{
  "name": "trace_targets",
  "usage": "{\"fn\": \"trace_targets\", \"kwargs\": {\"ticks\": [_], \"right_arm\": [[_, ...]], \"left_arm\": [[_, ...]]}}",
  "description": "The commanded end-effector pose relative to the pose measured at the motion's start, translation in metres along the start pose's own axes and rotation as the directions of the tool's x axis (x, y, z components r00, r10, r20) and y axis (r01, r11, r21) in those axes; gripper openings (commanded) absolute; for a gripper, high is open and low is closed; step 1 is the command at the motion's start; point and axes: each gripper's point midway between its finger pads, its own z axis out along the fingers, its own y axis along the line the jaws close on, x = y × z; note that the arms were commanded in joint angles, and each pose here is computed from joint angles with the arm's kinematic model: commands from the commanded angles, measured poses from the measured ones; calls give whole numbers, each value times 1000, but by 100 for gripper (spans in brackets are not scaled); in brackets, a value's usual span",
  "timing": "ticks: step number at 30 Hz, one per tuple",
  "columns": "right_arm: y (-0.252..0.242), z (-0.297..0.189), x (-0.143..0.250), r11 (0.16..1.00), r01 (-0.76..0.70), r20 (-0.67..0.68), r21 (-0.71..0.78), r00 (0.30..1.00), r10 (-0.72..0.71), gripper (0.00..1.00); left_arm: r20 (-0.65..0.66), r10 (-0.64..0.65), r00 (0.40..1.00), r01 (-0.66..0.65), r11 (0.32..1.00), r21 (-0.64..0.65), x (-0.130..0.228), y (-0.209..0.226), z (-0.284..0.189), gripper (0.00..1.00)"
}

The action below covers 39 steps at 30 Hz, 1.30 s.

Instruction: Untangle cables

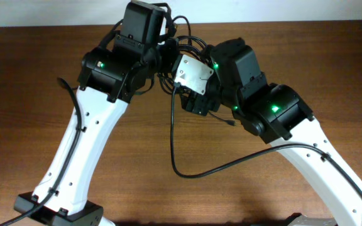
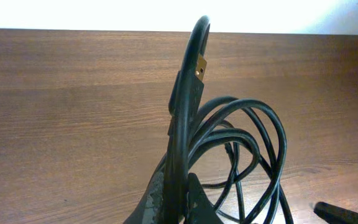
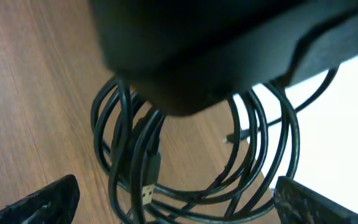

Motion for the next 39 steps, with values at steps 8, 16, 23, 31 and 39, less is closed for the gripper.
{"fn": "trace_targets", "kwargs": {"ticks": [8, 16, 23, 31, 39], "right_arm": [[-10, -6, -5, 998, 18, 6, 52, 1000, -19, 99], [-16, -18, -6, 996, 11, 7, 86, 1000, -11, 99], [-12, -27, -12, 998, -8, 46, 67, 999, 5, 99], [-19, -49, -18, 994, -42, 84, 103, 996, 33, 99], [-58, -48, 17, 974, -146, 30, 176, 989, 143, 99]], "left_arm": [[140, 1, 990, -16, 995, 103, -24, -16, -65, 0], [142, 9, 990, -16, 998, 54, -25, -8, -58, 0], [83, 15, 996, -13, 1000, -21, -20, 3, -19, 0], [89, 16, 996, -9, 997, -72, -21, 12, -16, 0], [124, -16, 992, 30, 993, -111, -27, 36, -39, 0]]}}
